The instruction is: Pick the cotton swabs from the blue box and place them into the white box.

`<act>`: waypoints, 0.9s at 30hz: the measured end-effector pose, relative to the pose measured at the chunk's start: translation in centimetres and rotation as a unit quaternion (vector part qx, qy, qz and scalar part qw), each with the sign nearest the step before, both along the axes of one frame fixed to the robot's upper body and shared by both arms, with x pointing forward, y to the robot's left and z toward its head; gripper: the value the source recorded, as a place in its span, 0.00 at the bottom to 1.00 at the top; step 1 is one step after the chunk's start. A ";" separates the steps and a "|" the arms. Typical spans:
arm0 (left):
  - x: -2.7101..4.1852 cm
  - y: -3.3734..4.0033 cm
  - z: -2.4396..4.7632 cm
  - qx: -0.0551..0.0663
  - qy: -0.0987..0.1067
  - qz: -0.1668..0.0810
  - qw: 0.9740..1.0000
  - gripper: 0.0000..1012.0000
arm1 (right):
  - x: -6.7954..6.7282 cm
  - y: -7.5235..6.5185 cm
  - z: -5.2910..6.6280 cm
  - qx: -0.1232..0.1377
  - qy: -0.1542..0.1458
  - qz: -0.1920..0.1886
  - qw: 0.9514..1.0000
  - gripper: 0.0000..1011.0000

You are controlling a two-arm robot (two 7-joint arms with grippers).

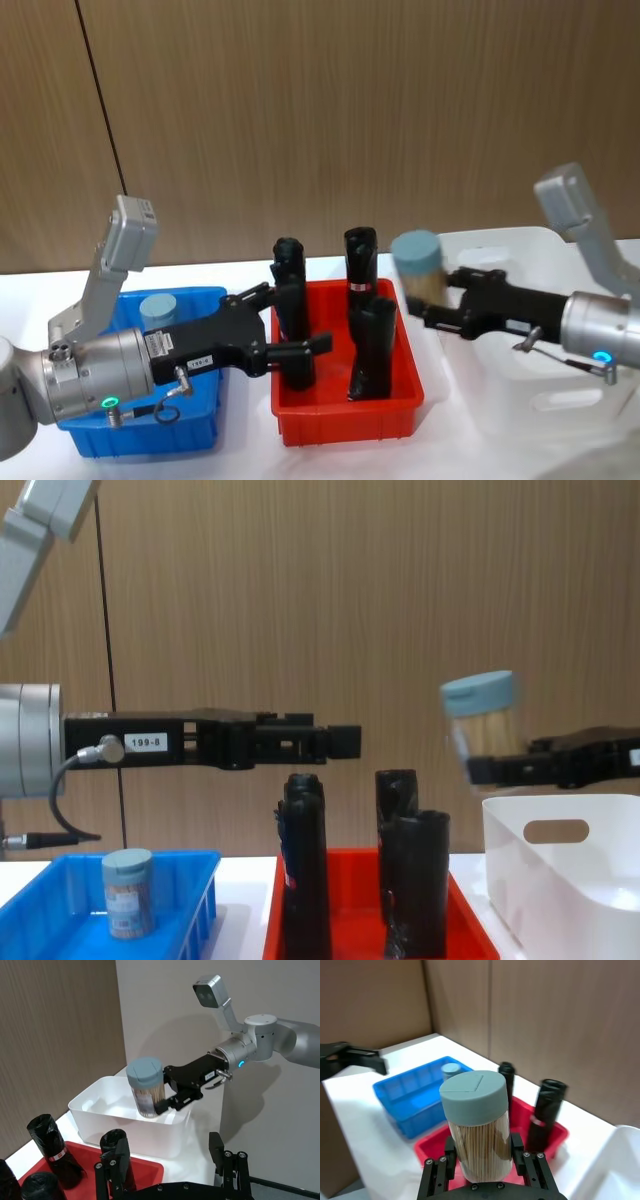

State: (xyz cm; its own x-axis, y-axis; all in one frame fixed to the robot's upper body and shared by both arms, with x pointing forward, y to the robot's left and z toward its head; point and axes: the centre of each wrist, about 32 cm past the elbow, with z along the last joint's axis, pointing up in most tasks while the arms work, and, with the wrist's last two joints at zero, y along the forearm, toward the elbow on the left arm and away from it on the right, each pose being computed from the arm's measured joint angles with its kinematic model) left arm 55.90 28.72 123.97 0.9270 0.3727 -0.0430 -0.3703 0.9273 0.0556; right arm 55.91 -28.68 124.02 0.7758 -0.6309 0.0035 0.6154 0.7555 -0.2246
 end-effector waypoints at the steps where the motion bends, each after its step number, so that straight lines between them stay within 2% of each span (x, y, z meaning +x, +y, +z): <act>1: 0.00 0.00 0.00 0.000 0.000 0.000 1.000 0.99 | 0.1 -0.2 0.0 0.000 -0.001 -0.005 1.000 0.64; 7: 0.00 0.00 0.00 0.000 0.000 0.000 1.000 0.99 | 0.7 -2.0 0.0 -0.007 -0.002 -0.037 0.999 0.64; 14: 0.00 0.00 0.00 0.000 0.000 0.000 1.000 0.99 | 1.4 -3.5 -0.2 -0.023 -0.001 -0.077 0.997 0.64; 27: 0.00 0.00 0.00 0.000 0.000 0.000 1.000 0.99 | 3.0 -4.8 -1.6 -0.064 0.015 -0.130 0.989 0.64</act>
